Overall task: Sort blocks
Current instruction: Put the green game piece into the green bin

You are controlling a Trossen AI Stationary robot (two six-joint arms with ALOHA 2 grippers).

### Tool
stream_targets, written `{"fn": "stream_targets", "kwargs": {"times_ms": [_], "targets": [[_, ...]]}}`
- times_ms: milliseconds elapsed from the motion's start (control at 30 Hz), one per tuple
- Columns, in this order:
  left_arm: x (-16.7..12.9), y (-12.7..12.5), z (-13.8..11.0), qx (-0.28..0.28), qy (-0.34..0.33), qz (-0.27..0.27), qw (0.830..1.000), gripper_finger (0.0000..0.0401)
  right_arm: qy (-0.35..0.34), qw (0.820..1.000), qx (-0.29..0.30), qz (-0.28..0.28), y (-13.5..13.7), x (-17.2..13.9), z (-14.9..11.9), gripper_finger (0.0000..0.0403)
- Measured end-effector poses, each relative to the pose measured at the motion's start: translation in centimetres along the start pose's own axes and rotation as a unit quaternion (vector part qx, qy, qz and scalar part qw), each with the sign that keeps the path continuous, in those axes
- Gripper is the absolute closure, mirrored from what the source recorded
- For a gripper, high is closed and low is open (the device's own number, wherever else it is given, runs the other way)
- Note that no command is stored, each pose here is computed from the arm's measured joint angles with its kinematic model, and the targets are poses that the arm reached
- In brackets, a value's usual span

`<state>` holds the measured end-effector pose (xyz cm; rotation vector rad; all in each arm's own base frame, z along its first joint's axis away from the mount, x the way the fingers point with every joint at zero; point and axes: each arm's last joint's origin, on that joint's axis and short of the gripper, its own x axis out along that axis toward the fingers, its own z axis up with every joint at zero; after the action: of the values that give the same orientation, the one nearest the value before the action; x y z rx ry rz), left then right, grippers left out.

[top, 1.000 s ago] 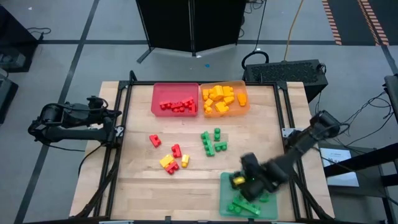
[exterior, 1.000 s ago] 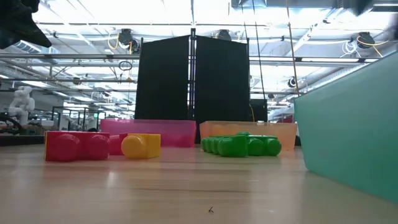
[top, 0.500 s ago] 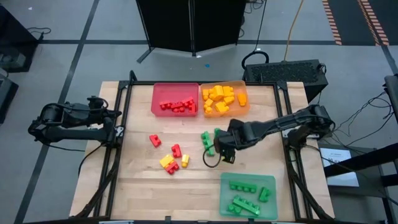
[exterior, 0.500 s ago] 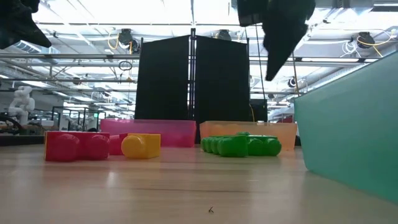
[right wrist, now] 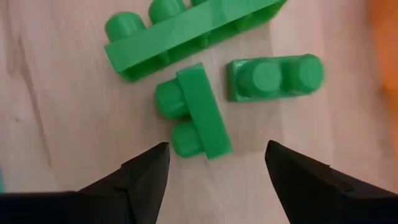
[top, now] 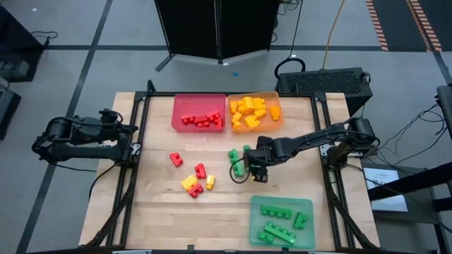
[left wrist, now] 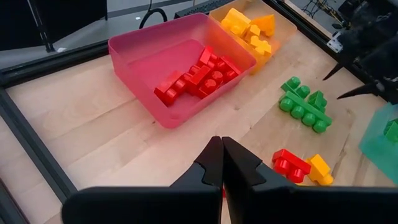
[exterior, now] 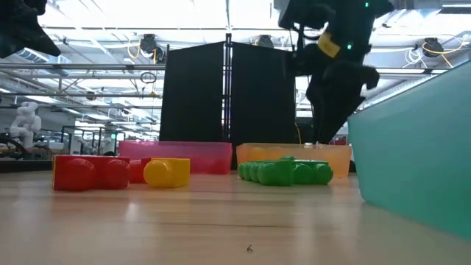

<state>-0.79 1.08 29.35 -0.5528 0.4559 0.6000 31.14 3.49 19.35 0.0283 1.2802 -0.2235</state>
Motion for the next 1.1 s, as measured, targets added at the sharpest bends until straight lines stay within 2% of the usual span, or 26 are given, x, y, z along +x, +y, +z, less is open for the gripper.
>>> {"fn": "stream_targets", "kwargs": {"times_ms": [400,467,600,767,900,1100], "targets": [[0.0,0.0,0.0,0.001,0.002,0.003,1.000,0.0399,-0.056,0.998,0.000,0.024,-0.8,2.3,0.0,0.0142],[0.0,0.0,0.0,0.002,0.001,0.004,1.000,0.0399,-0.046,0.999,0.001,0.026,-0.9,3.0,0.0,0.0142],[0.0,0.1,0.0,0.002,0.001,0.004,1.000,0.0399,-0.007,0.998,-0.003,0.064,-0.4,4.8,-0.3,0.0142],[0.0,0.2,-0.2,0.007,0.009,0.011,1.000,0.0399,0.025,0.998,0.021,0.060,-0.1,6.5,-0.5,0.0146],[0.0,0.3,-0.3,0.008,0.012,0.014,1.000,0.0399,0.029,0.997,0.050,0.058,-0.1,6.6,-0.5,0.0182],[0.0,0.3,-0.3,0.009,0.011,0.016,1.000,0.0399,0.032,0.997,0.052,0.053,-0.1,5.7,0.6,0.0280]]}}
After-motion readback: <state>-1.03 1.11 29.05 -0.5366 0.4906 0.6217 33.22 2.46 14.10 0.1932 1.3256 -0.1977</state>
